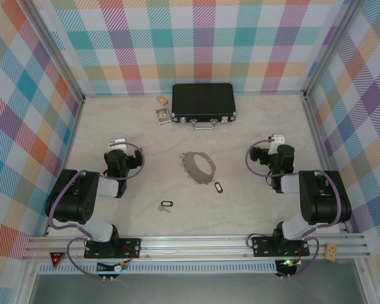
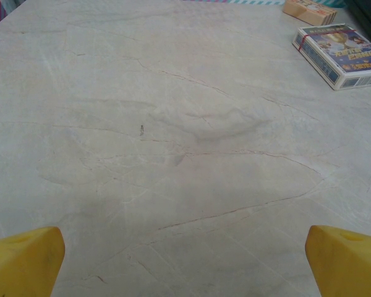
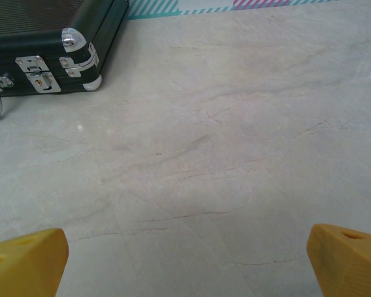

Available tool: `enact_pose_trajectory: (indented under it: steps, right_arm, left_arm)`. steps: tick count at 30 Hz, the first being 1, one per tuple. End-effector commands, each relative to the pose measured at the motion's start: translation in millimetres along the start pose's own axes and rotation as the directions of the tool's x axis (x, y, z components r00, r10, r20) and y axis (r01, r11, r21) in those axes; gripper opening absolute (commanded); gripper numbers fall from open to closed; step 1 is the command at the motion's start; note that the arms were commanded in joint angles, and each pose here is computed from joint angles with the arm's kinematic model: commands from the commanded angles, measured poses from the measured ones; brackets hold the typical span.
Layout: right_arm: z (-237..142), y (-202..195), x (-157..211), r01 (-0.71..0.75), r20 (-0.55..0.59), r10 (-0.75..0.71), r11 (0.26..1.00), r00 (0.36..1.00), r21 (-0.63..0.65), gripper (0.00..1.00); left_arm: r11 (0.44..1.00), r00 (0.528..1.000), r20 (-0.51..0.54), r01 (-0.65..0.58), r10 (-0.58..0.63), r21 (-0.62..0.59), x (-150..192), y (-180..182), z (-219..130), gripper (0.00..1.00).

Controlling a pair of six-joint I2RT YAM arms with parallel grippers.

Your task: Put the keys on the keyring

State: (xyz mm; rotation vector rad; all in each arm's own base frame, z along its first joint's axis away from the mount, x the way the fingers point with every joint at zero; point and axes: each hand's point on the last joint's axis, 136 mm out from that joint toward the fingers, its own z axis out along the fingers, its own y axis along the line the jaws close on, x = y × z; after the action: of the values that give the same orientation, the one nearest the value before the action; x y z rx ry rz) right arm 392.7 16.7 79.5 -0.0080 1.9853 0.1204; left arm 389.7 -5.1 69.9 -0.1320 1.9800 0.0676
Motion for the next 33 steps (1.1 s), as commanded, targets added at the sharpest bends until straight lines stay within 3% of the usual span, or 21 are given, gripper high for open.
enact_pose_trajectory:
  steps: [1, 9, 14, 17, 18, 20, 22, 23, 27, 30, 33]
  right_arm:
    - [1.1, 5.6, -13.0, 0.012, 0.036, -0.012, 1.0, 0.999, -0.023, 0.99]
    - [0.3, 4.8, -13.7, 0.014, 0.04, -0.013, 1.0, 0.999, -0.019, 0.99]
    - [-23.5, -14.8, -34.2, -0.047, 0.072, 0.039, 0.993, 0.997, 0.109, 0.99]
    - [-47.1, -27.4, -56.9, -0.163, 0.077, 0.15, 0.968, 0.986, 0.193, 0.99]
    - [-54.0, -26.5, -65.2, -0.194, 0.09, 0.18, 0.963, 0.98, 0.189, 0.99]
    - [-67.8, -25.0, -78.8, -0.287, 0.122, 0.269, 0.941, 0.956, 0.177, 0.99]
    - [-83.0, -38.7, -80.4, -0.476, 0.17, 0.446, 0.846, 0.879, 0.239, 0.99]
    - [-90.3, -43.4, -78.6, -0.537, 0.184, 0.505, 0.802, 0.843, 0.262, 0.99]
    - [-100.5, -19.0, -99.4, -0.548, 0.171, 0.527, 0.829, 0.832, 0.11, 0.99]
    - [-103.7, 4.4, -111.2, -0.528, 0.131, 0.526, 0.849, 0.84, -0.019, 0.99]
    - [-99.7, 27.5, -112.6, -0.516, 0.058, 0.526, 0.847, 0.849, -0.129, 0.99]
  left_arm:
    - [1.0, 0.999, 0.047, 0.001, -0.002, 0.009, -17.2, -1.5, 2.2, 1.0]
    - [1.0, 0.999, 0.045, 0.01, -0.01, 0.012, -17.0, -0.3, 2.6, 1.0]
    - [0.989, 0.996, 0.059, 0.067, -0.06, -0.135, -30.8, 25.9, -7.9, 1.0]
    - [0.922, 0.989, -0.013, 0.135, -0.15, -0.362, -47.0, 60.9, -22.4, 1.0]
    - [0.88, 0.976, 0.009, 0.201, -0.218, -0.431, -65.2, 70.8, -29.9, 1.0]
    - [0.839, 0.952, -0.036, 0.249, -0.304, -0.484, -83.5, 74.7, -45.3, 1.0]
    - [0.814, 0.915, -0.078, 0.309, -0.395, -0.492, -92.4, 70.3, -57.6, 1.0]
    - [0.819, 0.895, -0.11, 0.339, -0.433, -0.463, -95.8, 62.2, -61.9, 1.0]
    - [0.843, 0.84, -0.143, 0.485, -0.523, -0.233, -106.1, 24.3, -75.3, 1.0]
    - [0.818, 0.803, -0.166, 0.572, -0.573, -0.056, -109.0, -2.7, -89.7, 1.0]
    - [0.792, 0.778, -0.206, 0.61, -0.593, 0.024, -97.4, -18.5, -105.0, 1.0]
